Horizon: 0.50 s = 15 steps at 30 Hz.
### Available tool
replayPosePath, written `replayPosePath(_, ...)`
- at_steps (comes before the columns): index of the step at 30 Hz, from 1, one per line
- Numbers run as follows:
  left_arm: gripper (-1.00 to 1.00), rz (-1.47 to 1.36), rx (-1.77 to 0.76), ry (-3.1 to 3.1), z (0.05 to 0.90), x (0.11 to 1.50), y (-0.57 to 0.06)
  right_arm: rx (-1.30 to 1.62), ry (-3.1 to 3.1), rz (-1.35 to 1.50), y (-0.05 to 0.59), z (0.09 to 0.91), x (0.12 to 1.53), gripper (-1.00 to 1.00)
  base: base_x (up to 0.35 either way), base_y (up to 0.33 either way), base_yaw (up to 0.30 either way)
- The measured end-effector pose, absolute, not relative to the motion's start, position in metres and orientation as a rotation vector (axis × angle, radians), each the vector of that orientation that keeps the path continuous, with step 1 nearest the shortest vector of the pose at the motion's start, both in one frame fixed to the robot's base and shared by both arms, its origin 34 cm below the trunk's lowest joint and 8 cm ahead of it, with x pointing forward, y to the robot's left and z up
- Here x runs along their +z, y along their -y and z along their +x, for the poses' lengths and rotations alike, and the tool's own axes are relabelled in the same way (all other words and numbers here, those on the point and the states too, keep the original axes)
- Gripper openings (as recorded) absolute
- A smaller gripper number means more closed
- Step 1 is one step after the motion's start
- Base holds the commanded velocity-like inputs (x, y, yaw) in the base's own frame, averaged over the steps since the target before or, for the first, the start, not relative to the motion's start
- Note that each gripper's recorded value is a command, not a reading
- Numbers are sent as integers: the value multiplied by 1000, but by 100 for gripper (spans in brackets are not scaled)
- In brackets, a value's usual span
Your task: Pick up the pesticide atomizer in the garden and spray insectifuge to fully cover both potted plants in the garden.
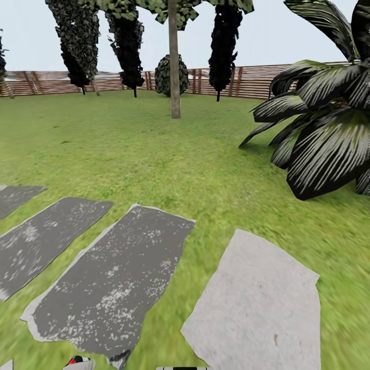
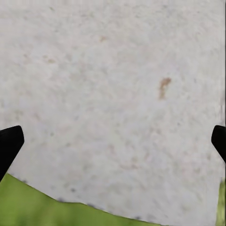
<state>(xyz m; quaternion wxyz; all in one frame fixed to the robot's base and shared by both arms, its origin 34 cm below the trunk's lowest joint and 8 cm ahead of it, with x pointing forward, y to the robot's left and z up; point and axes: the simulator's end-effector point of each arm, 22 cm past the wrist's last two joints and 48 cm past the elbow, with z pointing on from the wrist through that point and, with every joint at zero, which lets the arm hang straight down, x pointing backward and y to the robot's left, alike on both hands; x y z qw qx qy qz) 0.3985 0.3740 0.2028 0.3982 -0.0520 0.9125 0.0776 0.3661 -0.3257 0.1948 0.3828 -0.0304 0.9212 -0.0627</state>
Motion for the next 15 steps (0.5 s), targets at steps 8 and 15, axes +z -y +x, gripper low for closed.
replayPosePath(8,-100,-132,192,-2268,411,217,-374,-189,-2303,-19,339,379,210,100,0,0,0)
replayPosePath(15,-100,-133,187,-2239,419,228,-373,-163,-2275,0,324,388,218,100,0,0,23)
